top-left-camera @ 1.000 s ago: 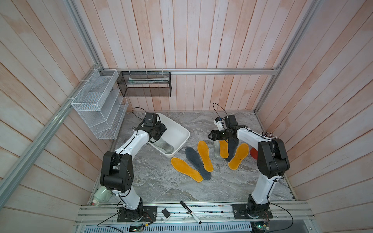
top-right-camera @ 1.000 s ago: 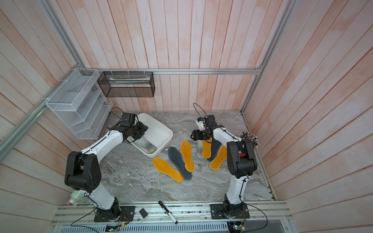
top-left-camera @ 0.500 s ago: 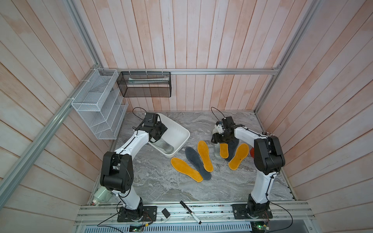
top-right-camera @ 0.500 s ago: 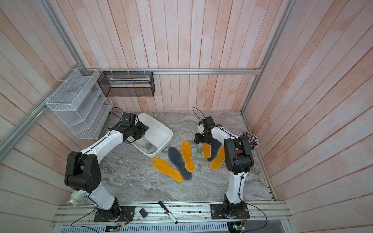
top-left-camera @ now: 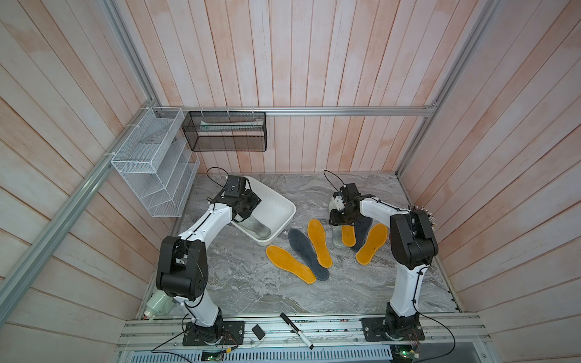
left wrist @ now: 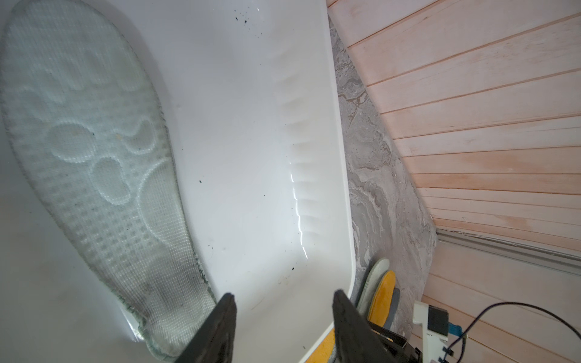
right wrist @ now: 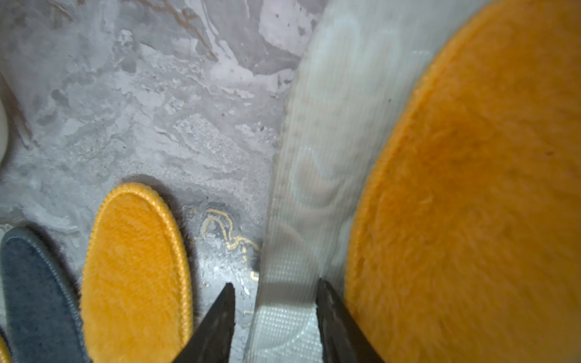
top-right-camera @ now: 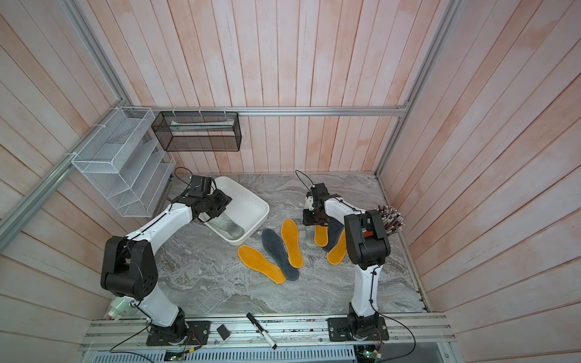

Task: Put the insoles into the storage box
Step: Pick up the insole from the center of the board.

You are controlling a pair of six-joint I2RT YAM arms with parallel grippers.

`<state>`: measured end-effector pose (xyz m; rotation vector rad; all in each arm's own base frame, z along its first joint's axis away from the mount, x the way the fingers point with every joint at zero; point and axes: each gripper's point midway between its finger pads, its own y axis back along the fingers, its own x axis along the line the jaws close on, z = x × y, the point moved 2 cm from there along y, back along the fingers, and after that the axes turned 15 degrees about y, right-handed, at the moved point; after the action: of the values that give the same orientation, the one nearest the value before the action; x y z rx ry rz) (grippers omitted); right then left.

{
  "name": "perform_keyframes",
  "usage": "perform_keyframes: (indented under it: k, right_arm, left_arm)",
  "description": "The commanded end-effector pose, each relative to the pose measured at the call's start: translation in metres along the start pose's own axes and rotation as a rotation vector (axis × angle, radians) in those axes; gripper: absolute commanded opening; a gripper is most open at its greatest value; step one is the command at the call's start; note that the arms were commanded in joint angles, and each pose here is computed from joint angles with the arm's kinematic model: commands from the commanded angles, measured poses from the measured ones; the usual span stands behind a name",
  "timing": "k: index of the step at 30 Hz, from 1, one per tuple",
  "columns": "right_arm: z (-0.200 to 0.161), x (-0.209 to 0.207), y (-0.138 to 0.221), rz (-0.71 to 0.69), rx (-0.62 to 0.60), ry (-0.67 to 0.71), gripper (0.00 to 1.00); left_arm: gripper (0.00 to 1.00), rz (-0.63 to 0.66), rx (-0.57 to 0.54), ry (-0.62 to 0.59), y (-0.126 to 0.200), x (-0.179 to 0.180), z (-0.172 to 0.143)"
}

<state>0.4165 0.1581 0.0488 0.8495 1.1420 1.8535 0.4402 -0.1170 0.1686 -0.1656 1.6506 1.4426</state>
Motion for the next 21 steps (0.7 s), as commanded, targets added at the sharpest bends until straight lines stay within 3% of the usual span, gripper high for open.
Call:
perform_keyframes:
  k: [1, 9, 21]
  right_arm:
    - [-0.013, -0.001, -0.01, -0.028, 0.07, -0.007, 0.44]
    - [-0.026, -0.001, -0.019, -0.083, 0.136, 0.014, 0.43]
    - [-0.041, -0.009, -0.029, -0.141, 0.232, -0.002, 0.3]
  left_arm:
    - [0.51, 0.001, 0.004, -0.011, 0.002, 0.0, -0.002]
    - [0.51, 0.014, 0.006, -0.014, 0.002, 0.004, -0.003]
    - [0.51, 0.015, 0.0, -0.022, 0.004, 0.004, -0.002]
